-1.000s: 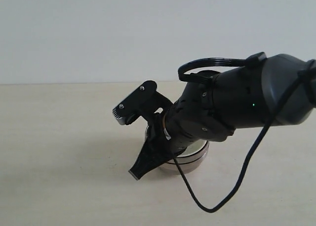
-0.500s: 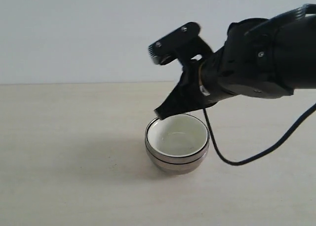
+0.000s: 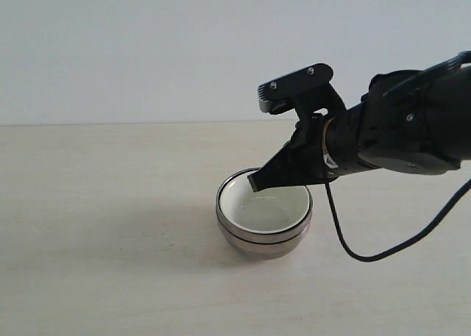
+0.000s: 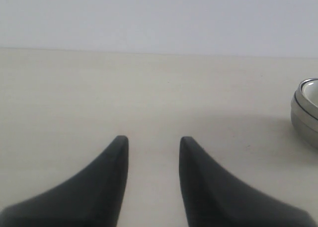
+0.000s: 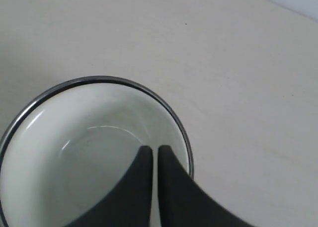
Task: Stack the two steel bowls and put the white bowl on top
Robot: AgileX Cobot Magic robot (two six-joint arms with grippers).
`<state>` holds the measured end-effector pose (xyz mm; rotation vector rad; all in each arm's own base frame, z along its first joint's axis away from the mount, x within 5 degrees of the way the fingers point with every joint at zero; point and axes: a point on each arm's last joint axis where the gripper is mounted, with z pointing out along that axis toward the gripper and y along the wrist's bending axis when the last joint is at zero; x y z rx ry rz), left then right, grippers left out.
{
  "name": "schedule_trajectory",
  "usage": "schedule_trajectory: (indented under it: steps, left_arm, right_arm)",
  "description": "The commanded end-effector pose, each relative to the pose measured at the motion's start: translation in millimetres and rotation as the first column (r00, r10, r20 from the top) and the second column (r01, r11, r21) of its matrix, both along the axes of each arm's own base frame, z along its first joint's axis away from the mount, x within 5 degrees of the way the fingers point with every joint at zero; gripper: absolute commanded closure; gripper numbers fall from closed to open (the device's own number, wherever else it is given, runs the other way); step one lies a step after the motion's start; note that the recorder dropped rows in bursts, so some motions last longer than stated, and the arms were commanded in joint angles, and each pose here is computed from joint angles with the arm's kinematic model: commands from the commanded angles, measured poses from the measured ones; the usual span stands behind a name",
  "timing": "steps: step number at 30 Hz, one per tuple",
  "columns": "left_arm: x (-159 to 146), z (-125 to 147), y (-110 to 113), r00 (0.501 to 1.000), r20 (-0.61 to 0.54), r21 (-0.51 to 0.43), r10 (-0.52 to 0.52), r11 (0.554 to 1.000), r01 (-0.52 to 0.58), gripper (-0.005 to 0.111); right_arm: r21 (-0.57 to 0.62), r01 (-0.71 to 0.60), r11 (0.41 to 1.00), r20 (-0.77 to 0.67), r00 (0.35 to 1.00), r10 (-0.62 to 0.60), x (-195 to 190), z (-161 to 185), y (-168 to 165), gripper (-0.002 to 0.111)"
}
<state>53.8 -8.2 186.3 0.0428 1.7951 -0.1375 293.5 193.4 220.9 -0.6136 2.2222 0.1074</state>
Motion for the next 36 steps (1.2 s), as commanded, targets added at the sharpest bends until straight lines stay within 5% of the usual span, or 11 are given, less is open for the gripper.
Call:
schedule_trajectory:
  steps: [1,12,19,28,36]
  left_arm:
    - [-0.1,-1.2,0.1,1.0,-0.001,0.005,0.001,1.0,-0.001,0.074]
    - [-0.1,-1.2,0.1,1.0,-0.001,0.005,0.001,1.0,-0.001,0.074]
    - [-0.1,-1.2,0.1,1.0,-0.001,0.005,0.001,1.0,-0.001,0.074]
    - [-0.1,-1.2,0.1,1.0,-0.001,0.005,0.001,1.0,-0.001,0.074]
    - [-0.1,-1.2,0.1,1.0,-0.001,0.005,0.001,1.0,-0.001,0.074]
  right_arm:
    - [-0.017,-0.036,0.999,-0.034,0.999,0.035,5.7,-22.9,5.1,0.108]
    - [-0.1,-0.066,0.993,-0.025,0.998,0.063,11.5,-33.9,3.4,0.108]
    - [-0.108,0.114,0.988,-0.046,0.992,-0.119,25.2,-31.5,-20.6,0.108]
    - [0.006,0.044,0.999,-0.085,0.995,-0.044,15.7,-42.2,-12.8,0.108]
    - [-0.08,0.047,0.996,-0.073,0.996,-0.053,12.6,-39.4,-21.0,0.108]
